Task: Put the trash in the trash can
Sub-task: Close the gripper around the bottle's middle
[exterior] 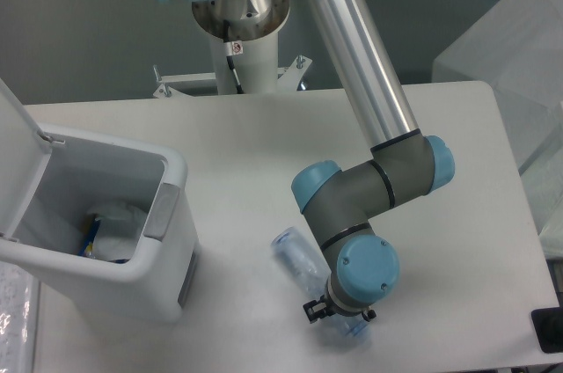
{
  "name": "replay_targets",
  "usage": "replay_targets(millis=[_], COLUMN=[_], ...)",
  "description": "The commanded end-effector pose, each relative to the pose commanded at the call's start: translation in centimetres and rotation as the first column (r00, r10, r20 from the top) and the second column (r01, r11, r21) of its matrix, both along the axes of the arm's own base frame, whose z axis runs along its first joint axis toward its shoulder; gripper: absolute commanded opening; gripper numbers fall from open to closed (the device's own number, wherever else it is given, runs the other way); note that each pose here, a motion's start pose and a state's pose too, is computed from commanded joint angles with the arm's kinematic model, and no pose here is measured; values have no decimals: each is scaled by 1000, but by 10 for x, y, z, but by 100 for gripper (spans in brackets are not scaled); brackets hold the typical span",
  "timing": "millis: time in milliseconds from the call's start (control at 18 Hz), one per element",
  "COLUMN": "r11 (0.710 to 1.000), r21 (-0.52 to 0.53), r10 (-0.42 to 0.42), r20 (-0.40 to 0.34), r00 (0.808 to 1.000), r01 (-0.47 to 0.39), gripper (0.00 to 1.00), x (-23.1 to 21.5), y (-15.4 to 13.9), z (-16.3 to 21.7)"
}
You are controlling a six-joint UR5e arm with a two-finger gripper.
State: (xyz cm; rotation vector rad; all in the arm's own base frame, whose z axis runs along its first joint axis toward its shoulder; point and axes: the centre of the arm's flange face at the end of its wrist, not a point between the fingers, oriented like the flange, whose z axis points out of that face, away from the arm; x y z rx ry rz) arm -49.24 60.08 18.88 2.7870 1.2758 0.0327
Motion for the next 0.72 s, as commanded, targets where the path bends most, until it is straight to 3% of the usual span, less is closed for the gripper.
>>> replay_targets(millis=[222,444,722], r11=[1000,998,967], r21=[9,53,255], r10=[-1,-14,-6], r20=[-6,-35,-65], r00=[1000,999,998], r01=[1,15,22], gripper=[52,52,52], x=[2,3,10], y=[1,1,6], z=[9,45,124])
